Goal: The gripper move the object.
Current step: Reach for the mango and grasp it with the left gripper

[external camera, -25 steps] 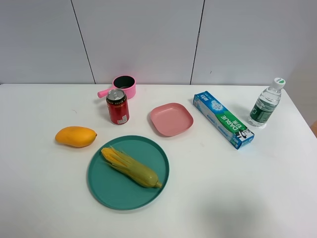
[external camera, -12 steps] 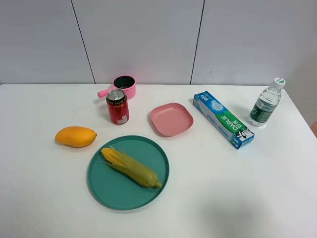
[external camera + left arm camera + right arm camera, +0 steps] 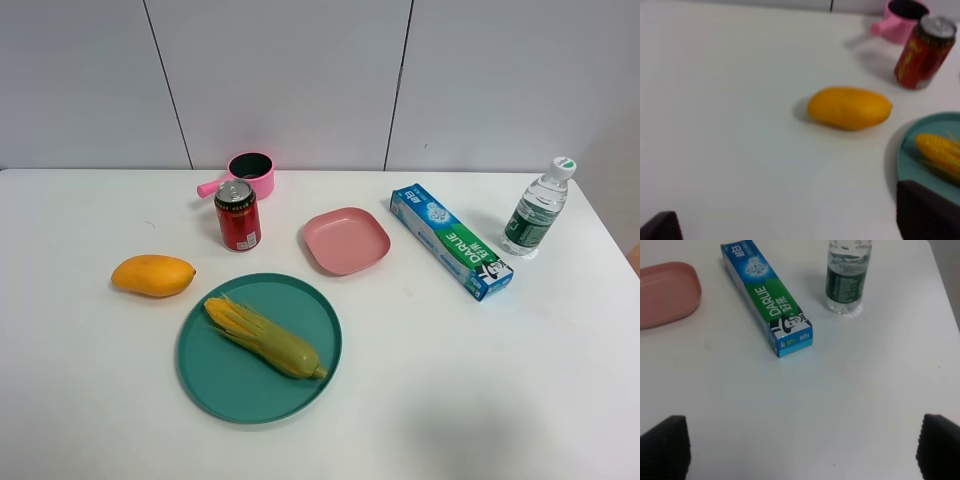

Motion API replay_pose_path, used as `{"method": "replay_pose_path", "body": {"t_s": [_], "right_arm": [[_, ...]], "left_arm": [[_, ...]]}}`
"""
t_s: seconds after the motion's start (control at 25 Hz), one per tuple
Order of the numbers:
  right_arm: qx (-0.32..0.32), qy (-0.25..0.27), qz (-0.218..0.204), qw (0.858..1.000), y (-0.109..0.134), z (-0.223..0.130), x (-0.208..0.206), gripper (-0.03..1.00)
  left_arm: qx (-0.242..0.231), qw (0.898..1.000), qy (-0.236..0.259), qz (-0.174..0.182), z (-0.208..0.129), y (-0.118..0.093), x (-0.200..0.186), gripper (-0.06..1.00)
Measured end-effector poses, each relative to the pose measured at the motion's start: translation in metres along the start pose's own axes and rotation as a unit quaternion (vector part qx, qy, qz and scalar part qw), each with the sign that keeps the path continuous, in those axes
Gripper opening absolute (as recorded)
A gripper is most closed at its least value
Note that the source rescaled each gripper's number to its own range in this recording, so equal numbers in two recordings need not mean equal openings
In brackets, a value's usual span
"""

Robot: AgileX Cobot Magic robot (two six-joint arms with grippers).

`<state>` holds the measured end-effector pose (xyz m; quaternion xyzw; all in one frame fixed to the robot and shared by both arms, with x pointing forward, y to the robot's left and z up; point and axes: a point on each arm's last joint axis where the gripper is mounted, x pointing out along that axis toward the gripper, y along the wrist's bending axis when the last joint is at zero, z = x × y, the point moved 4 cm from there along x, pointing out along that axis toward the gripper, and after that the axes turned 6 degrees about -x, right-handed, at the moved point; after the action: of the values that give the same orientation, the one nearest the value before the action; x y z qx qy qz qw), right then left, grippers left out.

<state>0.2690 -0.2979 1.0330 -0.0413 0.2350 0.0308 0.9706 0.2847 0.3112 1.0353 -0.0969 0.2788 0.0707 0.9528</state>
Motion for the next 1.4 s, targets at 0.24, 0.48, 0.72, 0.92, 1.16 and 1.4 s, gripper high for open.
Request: {"method": "replay_pose_path", "body": {"t_s": [0.24,0.48,0.72,0.92,1.16,1.4], "right_arm": [[0.000,0.000,0.000,1.000,0.000,0.000,0.000,1.00],[0.000,0.000,0.000,1.000,0.000,0.000,0.000,1.00],[0.000,0.000,0.000,1.000,0.000,0.000,0.000,1.00],[0.000,0.000,0.000,1.000,0.000,0.000,0.000,1.00],[0.000,0.000,0.000,1.000,0.000,0.000,0.000,1.00],[0.000,0.000,0.000,1.000,0.000,0.000,0.000,1.00]], "left_arm": [[0.092,0.989,0.114,-0.003,0.040,-0.016,0.035,1.00],[0.127,0.976,0.174,-0.022,0.094,-0.038,0.084,1.00],[0.225,0.948,0.218,-0.046,0.136,-0.054,0.143,1.00],[0.304,0.916,0.237,-0.107,0.147,-0.069,0.181,1.00],[0.367,0.877,0.264,-0.161,0.142,-0.078,0.211,1.00],[0.509,0.796,0.250,-0.213,0.134,-0.078,0.226,1.00]]}}
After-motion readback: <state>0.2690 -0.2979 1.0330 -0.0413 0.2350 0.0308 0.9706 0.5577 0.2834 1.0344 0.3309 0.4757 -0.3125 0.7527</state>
